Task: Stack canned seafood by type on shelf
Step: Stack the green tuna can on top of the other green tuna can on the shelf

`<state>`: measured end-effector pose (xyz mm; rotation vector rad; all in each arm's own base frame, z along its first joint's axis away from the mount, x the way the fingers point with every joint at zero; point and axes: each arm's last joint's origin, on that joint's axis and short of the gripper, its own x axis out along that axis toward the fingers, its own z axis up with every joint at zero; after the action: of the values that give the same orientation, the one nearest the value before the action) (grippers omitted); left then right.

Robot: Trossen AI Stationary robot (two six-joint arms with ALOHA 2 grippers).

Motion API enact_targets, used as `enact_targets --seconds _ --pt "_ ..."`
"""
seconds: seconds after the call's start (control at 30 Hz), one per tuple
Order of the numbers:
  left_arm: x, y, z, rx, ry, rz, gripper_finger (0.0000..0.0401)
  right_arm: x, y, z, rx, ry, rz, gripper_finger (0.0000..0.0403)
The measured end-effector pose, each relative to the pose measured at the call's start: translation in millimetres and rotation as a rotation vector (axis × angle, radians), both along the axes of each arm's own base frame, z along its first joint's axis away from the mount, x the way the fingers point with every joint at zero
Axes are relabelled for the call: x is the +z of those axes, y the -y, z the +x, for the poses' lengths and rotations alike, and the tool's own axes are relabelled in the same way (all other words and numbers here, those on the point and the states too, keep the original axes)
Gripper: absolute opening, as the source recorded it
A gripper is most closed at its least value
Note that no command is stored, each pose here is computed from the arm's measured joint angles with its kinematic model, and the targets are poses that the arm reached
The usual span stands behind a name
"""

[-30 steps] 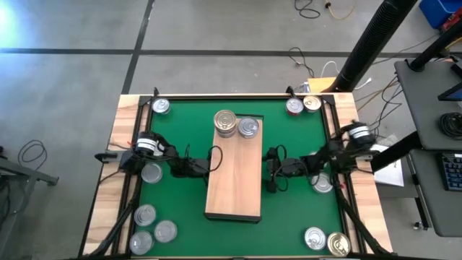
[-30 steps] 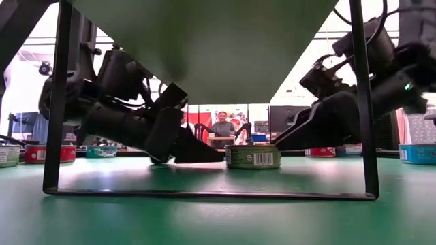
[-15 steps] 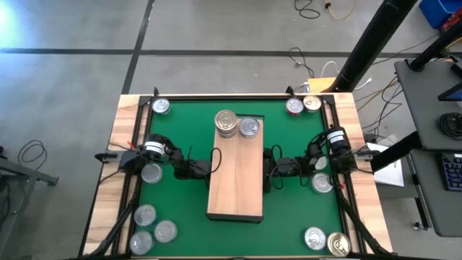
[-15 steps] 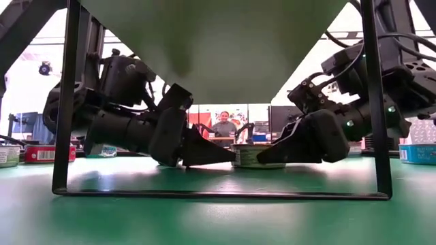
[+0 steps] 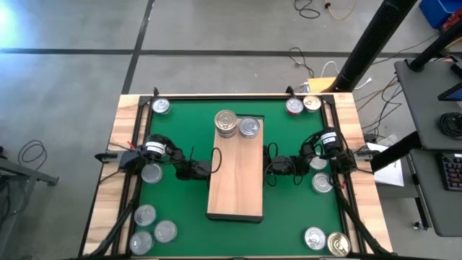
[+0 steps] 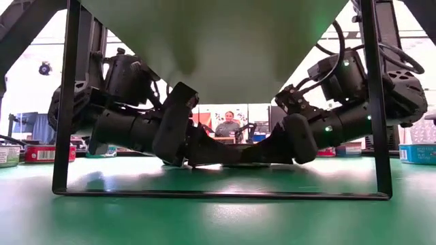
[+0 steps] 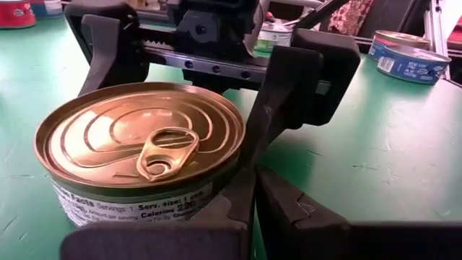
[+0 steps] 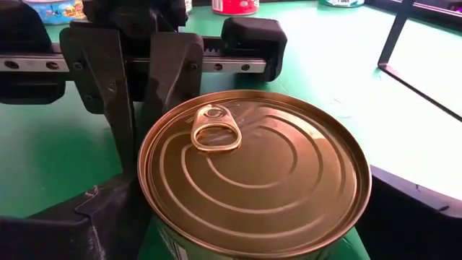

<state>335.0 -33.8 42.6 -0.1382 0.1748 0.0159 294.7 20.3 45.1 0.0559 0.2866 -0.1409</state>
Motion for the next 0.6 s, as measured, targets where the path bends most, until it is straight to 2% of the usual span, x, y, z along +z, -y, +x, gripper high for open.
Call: enact_targets --seconds 0.17,0.37,0.6 --pt "2 -2 -18 0.001 0.016 -0.014 0.0 4 0 -11 -0.002 -0.069 0.055 0.038" --pt "7 -5 -65 0.053 -0.036 -0.058 0.0 21 -9 -37 0.017 -0.235 0.095 0.038" --pt "17 -14 -109 0.179 -0.099 -0.007 0.0 67 -9 -73 -0.134 -0.452 0.028 0.038"
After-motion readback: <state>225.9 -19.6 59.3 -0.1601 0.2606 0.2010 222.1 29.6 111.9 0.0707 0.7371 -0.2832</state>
